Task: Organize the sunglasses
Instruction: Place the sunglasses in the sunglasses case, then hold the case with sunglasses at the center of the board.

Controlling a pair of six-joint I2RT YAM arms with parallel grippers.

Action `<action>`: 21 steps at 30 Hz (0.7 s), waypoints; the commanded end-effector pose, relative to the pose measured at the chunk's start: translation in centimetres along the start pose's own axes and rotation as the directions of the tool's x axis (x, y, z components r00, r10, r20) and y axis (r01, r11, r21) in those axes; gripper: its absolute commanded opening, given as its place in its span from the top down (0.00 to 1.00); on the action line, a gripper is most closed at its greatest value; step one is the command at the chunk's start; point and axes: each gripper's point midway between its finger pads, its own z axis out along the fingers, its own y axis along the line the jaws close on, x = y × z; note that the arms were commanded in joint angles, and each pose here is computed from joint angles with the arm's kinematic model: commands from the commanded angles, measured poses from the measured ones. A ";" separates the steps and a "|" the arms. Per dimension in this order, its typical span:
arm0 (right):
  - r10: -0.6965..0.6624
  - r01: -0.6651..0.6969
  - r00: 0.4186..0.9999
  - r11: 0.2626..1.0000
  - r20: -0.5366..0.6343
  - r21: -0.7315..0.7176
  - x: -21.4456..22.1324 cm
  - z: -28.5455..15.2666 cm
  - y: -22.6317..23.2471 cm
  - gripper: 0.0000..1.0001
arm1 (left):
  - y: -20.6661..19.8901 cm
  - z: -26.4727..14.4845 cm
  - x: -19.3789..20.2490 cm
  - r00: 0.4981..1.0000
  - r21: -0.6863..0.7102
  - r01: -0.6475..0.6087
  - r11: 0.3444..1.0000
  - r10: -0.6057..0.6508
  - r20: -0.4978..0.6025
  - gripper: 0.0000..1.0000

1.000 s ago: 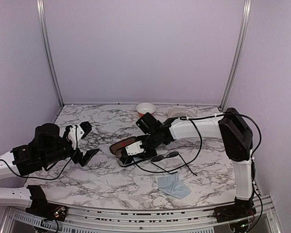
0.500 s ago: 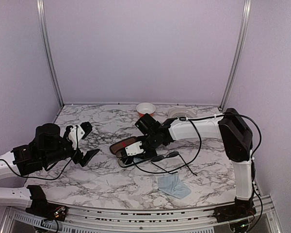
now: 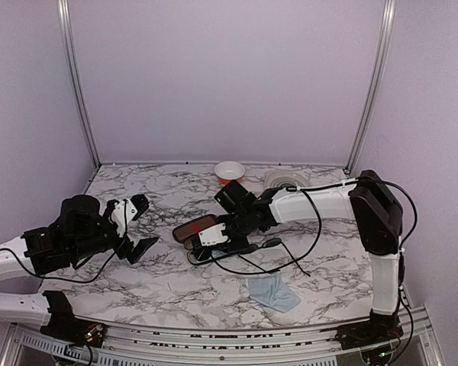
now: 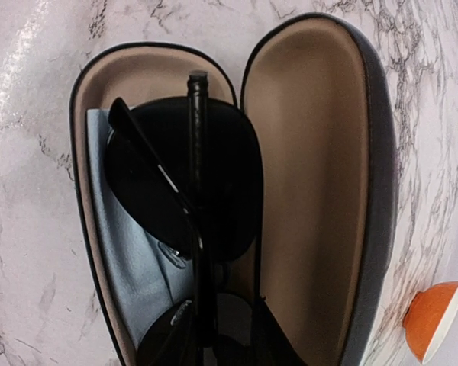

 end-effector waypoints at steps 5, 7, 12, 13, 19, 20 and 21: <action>0.012 -0.018 0.997 0.997 0.077 0.074 -1.8 -2.0 -0.2 0.77 | -2.0 1.7 -0.9 0.992 0.110 0.118 0.987 -0.111 -0.062 0.01; 0.011 -0.019 0.995 0.996 0.101 0.087 -2.1 -2.3 -0.1 0.77 | -2.3 2.5 -1.1 0.983 0.116 0.176 0.978 -0.168 -0.080 0.01; 0.005 -0.015 0.995 0.995 0.101 0.097 -1.7 -1.9 0.3 0.77 | -3.6 4.3 -2.0 0.973 0.173 0.231 0.957 -0.231 -0.021 0.07; 0.001 -0.011 0.995 0.995 0.101 0.098 -1.7 -1.9 0.4 0.77 | -3.9 4.7 -2.1 0.973 0.182 0.227 0.957 -0.231 0.000 0.07; -0.004 -0.009 0.994 0.994 0.114 0.108 -1.9 -2.2 0.4 0.77 | -5.0 7.3 -1.8 0.989 0.195 0.121 0.973 -0.135 0.061 0.08; -0.006 -0.007 0.993 0.994 0.116 0.112 -1.9 -2.3 0.3 0.77 | -5.0 7.9 -1.7 0.992 0.189 0.102 0.977 -0.114 0.056 0.08; -0.008 -0.006 0.993 0.993 0.118 0.116 -2.0 -2.4 0.3 0.77 | -5.0 8.4 -1.6 0.994 0.187 0.084 0.979 -0.095 0.049 0.09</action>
